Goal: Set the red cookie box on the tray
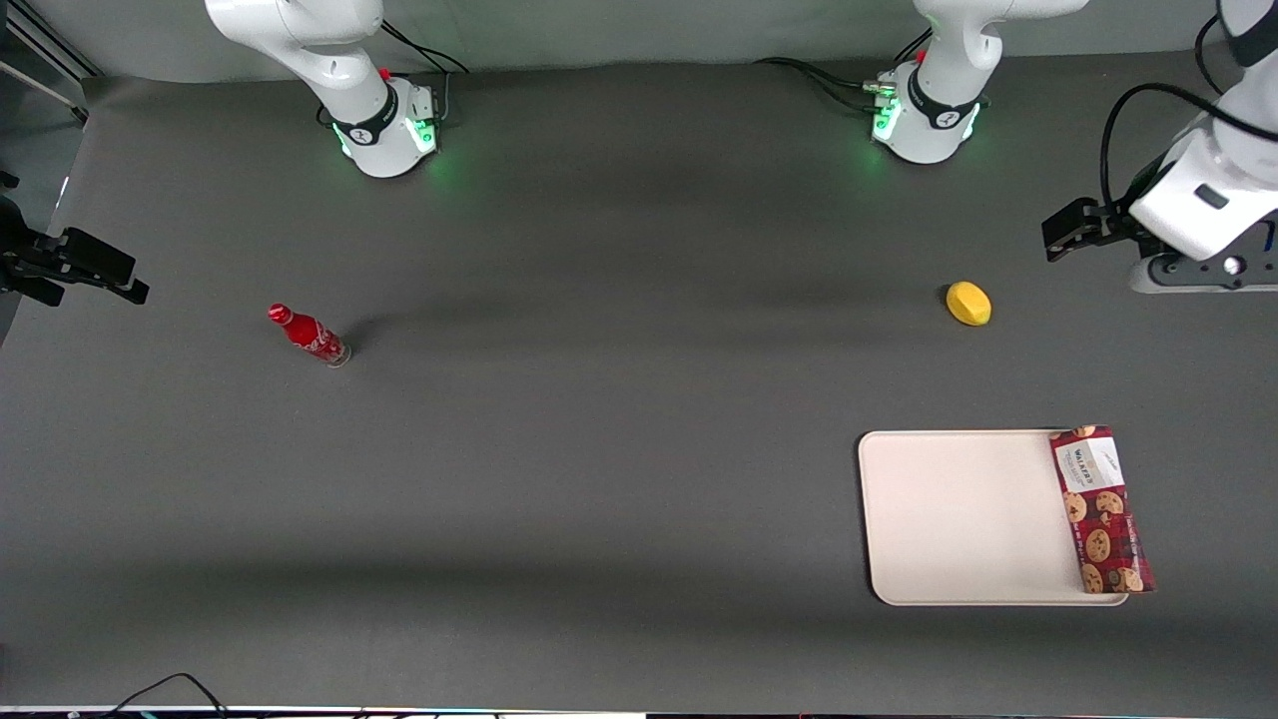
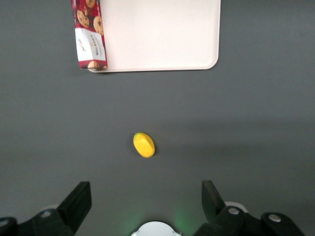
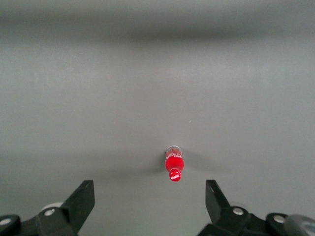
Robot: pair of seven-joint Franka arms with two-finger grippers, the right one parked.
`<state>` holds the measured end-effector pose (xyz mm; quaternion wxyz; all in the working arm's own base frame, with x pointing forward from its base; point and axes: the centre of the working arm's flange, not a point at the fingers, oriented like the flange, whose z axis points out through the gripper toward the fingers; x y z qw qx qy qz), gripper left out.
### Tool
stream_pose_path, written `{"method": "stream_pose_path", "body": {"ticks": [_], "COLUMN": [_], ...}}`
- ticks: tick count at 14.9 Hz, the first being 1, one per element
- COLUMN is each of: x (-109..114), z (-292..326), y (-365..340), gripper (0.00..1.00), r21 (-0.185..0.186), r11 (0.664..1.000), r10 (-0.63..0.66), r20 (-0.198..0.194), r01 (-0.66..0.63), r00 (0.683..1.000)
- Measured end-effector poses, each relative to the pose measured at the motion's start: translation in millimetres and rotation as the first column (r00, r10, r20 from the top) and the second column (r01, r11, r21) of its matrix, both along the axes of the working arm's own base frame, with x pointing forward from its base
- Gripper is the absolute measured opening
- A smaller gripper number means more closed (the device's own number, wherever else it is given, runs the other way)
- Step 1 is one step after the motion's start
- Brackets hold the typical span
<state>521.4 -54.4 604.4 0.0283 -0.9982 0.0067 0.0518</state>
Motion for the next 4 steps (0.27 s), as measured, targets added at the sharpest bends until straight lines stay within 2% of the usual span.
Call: {"method": "stream_pose_path", "body": {"ticks": [4], "x": [8.2], "z": [2.4], "y": [1.1], "gripper": [1.0], "r21": [-0.006], "r11": [1.0], "r10": [0.004], "r20": [0.008], "r01": [-0.004], "r00": [1.0]}}
